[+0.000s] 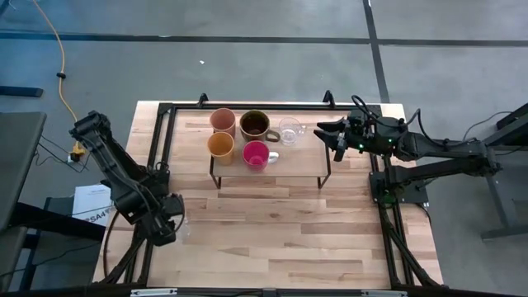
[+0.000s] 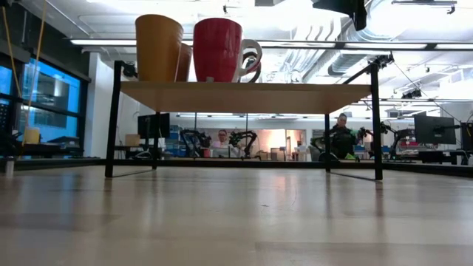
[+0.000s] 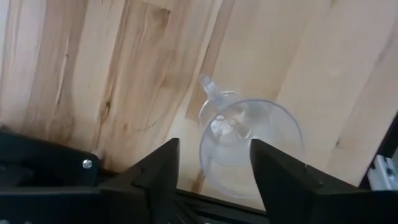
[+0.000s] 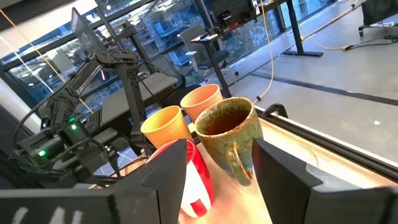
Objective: Stack small to large cups/mugs on shelf
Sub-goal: Put the transparent mug on the shelf
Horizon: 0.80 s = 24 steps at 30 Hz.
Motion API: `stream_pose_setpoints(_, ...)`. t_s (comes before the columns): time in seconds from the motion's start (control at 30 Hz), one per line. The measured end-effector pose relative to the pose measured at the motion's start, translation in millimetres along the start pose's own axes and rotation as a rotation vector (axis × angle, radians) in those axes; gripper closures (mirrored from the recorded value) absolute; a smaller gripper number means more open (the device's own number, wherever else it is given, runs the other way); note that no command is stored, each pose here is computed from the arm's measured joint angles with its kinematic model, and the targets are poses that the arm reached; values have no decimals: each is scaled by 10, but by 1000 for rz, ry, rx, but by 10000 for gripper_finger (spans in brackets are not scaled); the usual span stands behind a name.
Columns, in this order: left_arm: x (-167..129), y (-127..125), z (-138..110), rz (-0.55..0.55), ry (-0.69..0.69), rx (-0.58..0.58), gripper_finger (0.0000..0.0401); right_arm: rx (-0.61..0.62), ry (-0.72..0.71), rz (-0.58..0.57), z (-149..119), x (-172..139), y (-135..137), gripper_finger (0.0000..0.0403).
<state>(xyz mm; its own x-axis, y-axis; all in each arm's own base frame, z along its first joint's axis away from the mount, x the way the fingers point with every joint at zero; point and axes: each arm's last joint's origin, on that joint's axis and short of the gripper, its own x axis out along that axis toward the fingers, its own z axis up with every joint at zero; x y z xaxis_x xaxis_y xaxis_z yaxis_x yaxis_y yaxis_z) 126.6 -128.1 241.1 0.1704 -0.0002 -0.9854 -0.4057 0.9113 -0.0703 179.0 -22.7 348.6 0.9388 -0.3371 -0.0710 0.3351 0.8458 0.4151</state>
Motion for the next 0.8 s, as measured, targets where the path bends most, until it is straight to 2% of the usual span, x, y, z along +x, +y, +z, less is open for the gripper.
stream_pose_setpoints(0.17,84,36,-29,22,26,-7,200,22,0,0,0,0,0,229)
stream_pose_setpoints(0.43,237,48,-65,-1,55,4,212,24,0,0,0,0,0,229)
stream_pose_setpoints(0.67,348,92,-107,10,99,1,239,24,0,0,0,0,0,229)
stream_pose_setpoints(0.8,355,94,-108,10,98,0,276,24,0,0,0,0,0,229)
